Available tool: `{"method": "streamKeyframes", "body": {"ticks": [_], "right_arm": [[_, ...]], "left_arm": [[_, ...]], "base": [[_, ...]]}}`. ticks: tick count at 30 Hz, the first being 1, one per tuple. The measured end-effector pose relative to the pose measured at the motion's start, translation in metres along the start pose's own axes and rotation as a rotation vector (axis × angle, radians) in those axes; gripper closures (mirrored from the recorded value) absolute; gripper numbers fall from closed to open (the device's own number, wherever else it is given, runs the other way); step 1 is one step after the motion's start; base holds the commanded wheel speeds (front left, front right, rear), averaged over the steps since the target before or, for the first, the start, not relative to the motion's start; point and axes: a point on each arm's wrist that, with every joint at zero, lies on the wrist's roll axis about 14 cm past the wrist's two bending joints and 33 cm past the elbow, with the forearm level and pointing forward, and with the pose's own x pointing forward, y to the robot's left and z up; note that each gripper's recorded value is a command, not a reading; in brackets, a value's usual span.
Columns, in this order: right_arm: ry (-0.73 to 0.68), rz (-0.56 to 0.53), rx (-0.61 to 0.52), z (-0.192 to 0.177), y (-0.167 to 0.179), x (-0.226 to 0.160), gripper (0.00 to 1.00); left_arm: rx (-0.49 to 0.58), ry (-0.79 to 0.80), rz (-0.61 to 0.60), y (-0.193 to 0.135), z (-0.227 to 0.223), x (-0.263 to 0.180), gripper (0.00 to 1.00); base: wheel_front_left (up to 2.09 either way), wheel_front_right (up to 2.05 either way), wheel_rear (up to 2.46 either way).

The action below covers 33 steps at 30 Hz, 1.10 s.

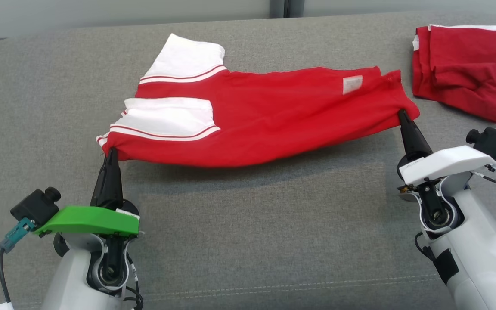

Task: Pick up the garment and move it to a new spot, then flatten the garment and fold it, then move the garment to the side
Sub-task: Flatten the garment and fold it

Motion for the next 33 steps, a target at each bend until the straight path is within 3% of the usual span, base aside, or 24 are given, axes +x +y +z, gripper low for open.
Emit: {"method": "streamKeyframes", "body": {"ticks": [7,19,33], "right_arm": [[-0.016,-0.033,-0.044,0.014,-0.017,-0.016,1.0],[0.089,-0.132,-0.012,-0.03,-0.052,-0.058,1.0],[0.142,-0.164,0.001,-0.051,-0.065,-0.087,1.0]], "left_arm": [[-0.006,-0.018,-0.053,-0.018,0.005,-0.002,1.0],[-0.022,0.072,0.163,0.046,-0.027,-0.06,1.0],[-0.046,0.067,0.177,0.046,-0.027,-0.076,1.0]], "base": [[0.0,0.0,0.0],[0.0,0.0,0.0],[0.0,0.0,0.0]]}}
